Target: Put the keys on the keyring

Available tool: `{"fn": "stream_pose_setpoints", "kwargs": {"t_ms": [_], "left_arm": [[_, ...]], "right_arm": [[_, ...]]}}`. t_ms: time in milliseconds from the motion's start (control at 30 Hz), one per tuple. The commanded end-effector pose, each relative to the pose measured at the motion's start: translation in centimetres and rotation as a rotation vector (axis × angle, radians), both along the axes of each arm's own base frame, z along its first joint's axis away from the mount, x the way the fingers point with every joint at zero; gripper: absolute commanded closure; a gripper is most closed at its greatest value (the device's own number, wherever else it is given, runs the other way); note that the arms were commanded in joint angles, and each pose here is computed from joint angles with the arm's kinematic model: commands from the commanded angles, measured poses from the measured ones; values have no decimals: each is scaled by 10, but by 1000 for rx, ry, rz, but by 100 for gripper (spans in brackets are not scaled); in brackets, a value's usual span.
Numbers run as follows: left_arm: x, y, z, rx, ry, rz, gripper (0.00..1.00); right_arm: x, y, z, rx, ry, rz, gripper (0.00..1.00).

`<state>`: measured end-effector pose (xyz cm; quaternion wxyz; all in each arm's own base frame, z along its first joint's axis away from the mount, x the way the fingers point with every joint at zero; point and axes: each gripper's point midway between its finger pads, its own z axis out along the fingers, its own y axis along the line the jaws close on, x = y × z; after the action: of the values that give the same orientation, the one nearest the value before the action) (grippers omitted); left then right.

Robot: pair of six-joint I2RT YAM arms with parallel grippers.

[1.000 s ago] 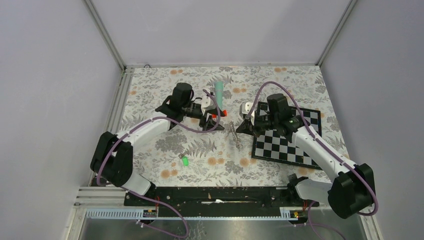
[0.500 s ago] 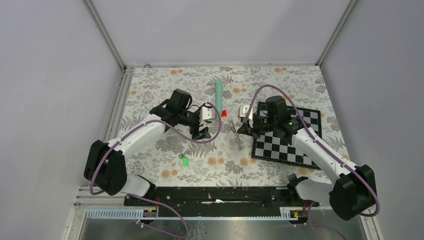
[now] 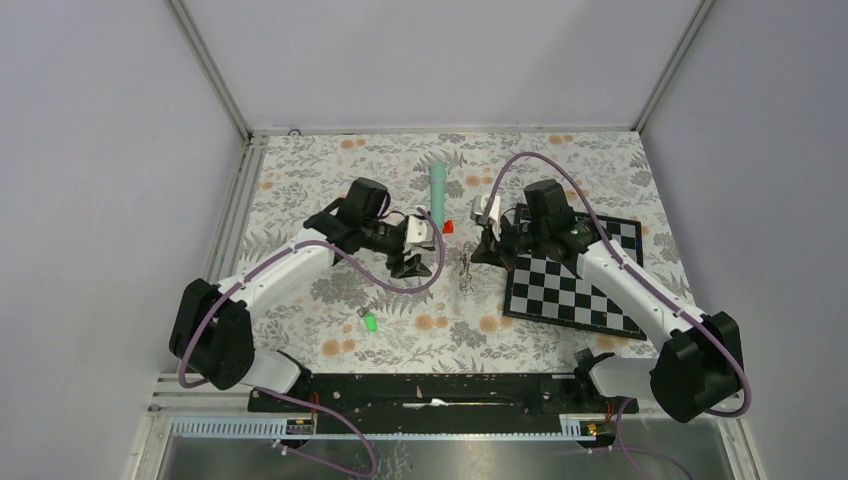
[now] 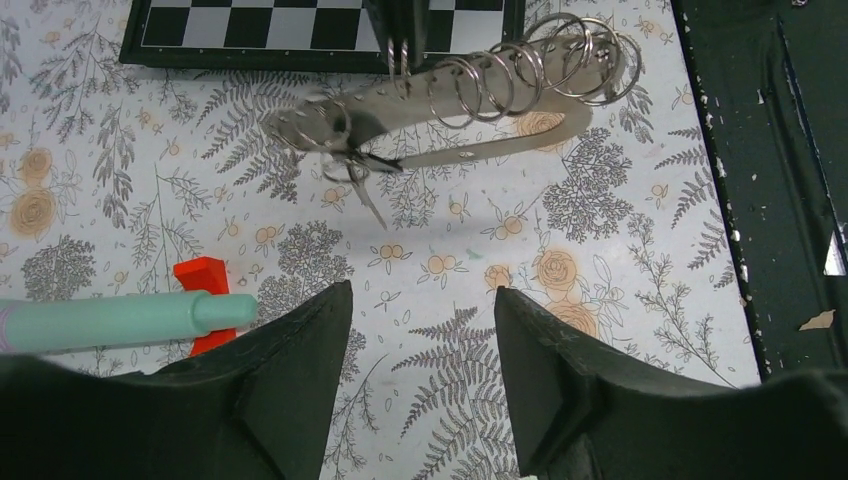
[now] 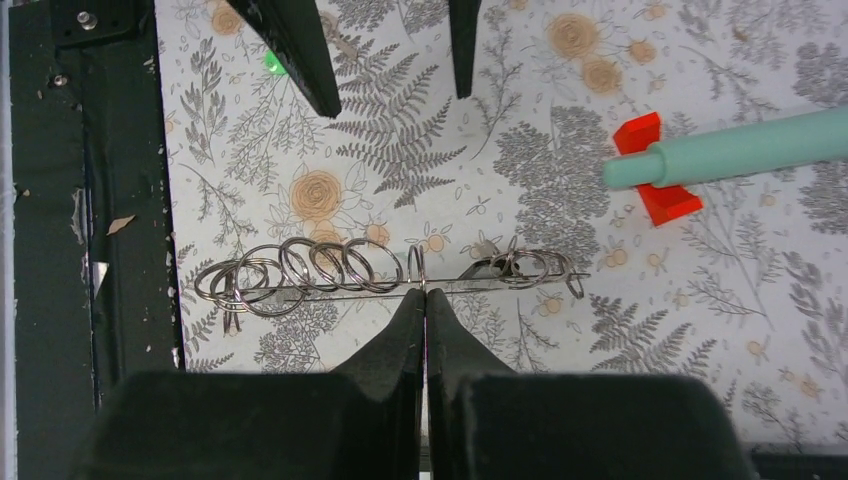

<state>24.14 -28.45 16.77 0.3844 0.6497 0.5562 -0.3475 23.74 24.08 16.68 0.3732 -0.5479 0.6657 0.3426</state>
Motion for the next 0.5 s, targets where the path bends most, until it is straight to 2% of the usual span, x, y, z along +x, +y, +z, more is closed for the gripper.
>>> {"fn": "stream_pose_setpoints", "kwargs": {"t_ms": [0,267,467], "left_arm": [[9,-12,29,-85,-100,-37,40],[16,-15,29,-107,-132,-26,40],[24,-18,25,-112,-157,-13,41]], "right_arm": [[11,-8,31,-66,-81,-33,100],[16,-35,32,-320,-112,-109,100],[11,-45,35,-446,-80,-150,100]]}}
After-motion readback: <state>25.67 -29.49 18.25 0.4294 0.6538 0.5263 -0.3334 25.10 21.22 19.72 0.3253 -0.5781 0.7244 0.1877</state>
